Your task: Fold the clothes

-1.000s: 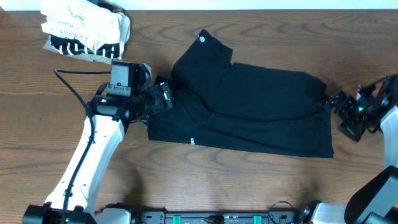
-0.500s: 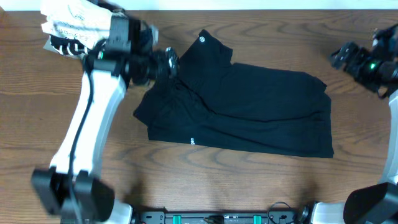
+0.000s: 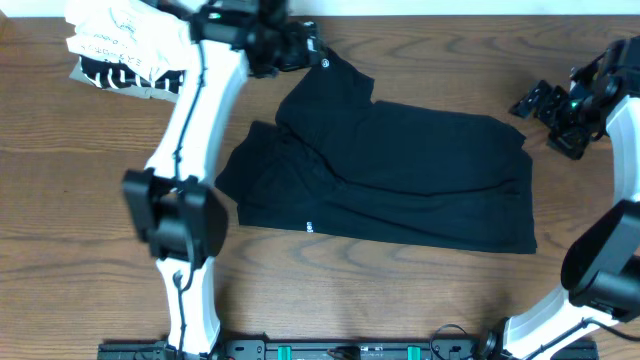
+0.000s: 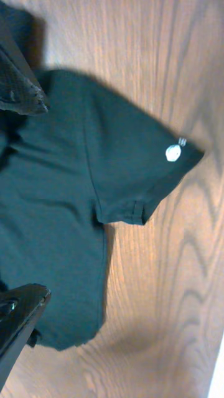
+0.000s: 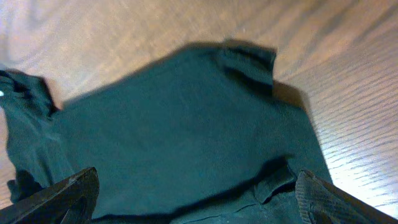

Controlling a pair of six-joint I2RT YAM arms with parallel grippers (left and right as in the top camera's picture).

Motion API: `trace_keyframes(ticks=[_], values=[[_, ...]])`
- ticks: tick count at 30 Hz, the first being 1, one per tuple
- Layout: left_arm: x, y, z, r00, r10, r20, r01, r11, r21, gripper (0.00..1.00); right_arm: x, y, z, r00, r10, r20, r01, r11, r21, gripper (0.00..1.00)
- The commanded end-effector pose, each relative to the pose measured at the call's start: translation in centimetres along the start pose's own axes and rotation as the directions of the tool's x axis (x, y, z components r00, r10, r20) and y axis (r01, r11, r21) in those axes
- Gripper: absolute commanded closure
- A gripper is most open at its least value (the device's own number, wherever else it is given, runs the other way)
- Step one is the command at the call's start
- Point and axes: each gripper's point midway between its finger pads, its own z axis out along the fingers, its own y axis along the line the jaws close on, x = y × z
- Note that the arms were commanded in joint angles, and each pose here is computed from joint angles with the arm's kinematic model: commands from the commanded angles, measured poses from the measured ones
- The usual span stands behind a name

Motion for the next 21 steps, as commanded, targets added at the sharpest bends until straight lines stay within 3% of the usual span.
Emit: trace_keyframes(ticks=[1,5,8,15,21], values=[[0.7,-0.8,3.8,0.999,0.022,-0.042,-0.022,1.0,0.012,0.12,0.6,0.3,0.5,0.999,-0.012,-0.036,0.011,1.0,-0.013,0.01],[0.8,-1.5,7.2,1.0,-0.001,-0.024,0.001,1.0,-0.006,0.12,1.4,-0.2,0.9,0.998,0.001,-0.068,0.0,1.0,0.002,0.01],[1.0,-1.5,8.6,1.0,0.028,0.006,-0.027,0.996,-0.091,0.13,1.7,-0.3,1.1,0.997,-0.014,-0.079,0.014,1.0,0.004,0.01],[1.7,-2.5,9.5,0.979,0.201,0.048,-0.179,0.942,-0.284,0.16,2.2,-0.7,1.6,0.995,-0.024,-0.092,0.025,1.0,0.01,0.01],[0.3,-3.4,10.3,0.953,0.28,0.117,-0.228,0.916,-0.33,0.17,2.5,-0.9,1.7,0.994,-0.021,-0.104,0.022,1.0,0.014,0.01]])
